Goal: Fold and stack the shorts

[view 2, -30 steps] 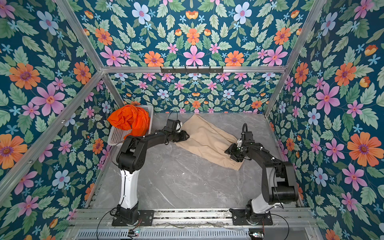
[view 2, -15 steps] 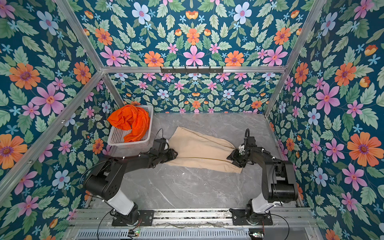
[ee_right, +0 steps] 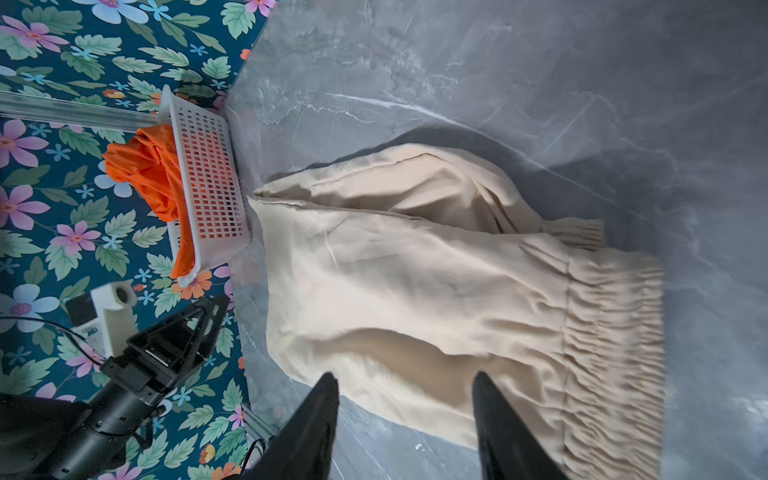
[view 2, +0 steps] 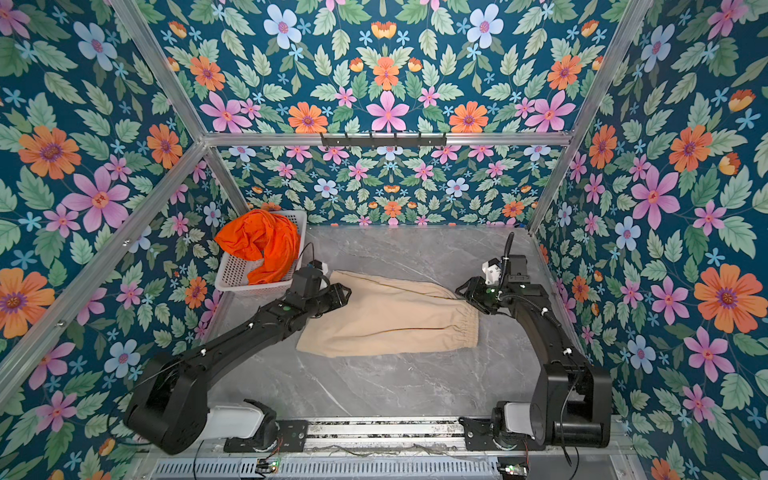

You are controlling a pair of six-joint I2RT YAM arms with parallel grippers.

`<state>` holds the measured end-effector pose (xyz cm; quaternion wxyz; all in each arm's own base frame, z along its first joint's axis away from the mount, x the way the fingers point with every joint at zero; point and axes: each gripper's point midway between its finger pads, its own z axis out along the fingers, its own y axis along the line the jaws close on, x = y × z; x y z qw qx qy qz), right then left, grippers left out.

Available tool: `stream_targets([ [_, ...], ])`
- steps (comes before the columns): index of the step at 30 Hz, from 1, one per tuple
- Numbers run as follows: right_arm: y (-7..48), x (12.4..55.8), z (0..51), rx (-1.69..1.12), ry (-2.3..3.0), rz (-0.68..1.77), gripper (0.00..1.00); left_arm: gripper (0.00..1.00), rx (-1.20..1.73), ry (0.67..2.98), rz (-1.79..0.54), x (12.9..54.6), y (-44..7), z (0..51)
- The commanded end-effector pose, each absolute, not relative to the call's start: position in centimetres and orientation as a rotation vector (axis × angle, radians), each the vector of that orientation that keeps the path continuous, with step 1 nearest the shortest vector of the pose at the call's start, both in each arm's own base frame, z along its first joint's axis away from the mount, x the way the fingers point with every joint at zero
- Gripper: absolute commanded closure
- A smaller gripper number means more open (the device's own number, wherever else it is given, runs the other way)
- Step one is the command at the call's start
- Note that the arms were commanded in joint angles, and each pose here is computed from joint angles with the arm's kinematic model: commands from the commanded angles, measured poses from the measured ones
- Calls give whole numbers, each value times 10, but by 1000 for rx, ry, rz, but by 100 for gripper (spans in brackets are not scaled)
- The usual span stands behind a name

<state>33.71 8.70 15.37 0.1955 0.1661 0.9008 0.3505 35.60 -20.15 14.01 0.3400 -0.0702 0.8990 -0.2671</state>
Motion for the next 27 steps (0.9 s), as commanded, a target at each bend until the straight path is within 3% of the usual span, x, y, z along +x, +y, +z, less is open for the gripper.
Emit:
stream_targets([
  [1, 101, 346, 148, 438, 2545, 1015, 48, 51, -72, 2353, -673, 375, -216, 137],
  [8, 100, 357, 90, 521, 2675, 948, 49, 52, -28, 2417, -680, 415, -241, 99],
  [20, 51, 344, 6, 801, 2852, 656, 46, 52, -246, 2505, -555, 451, -177, 18],
  [23, 62, 350, 13, 735, 2813, 763, 45, 52, -241, 2513, -557, 452, -173, 14],
  [27, 82, 370, 66, 609, 2636, 974, 41, 51, -186, 2458, -587, 458, -179, 44],
])
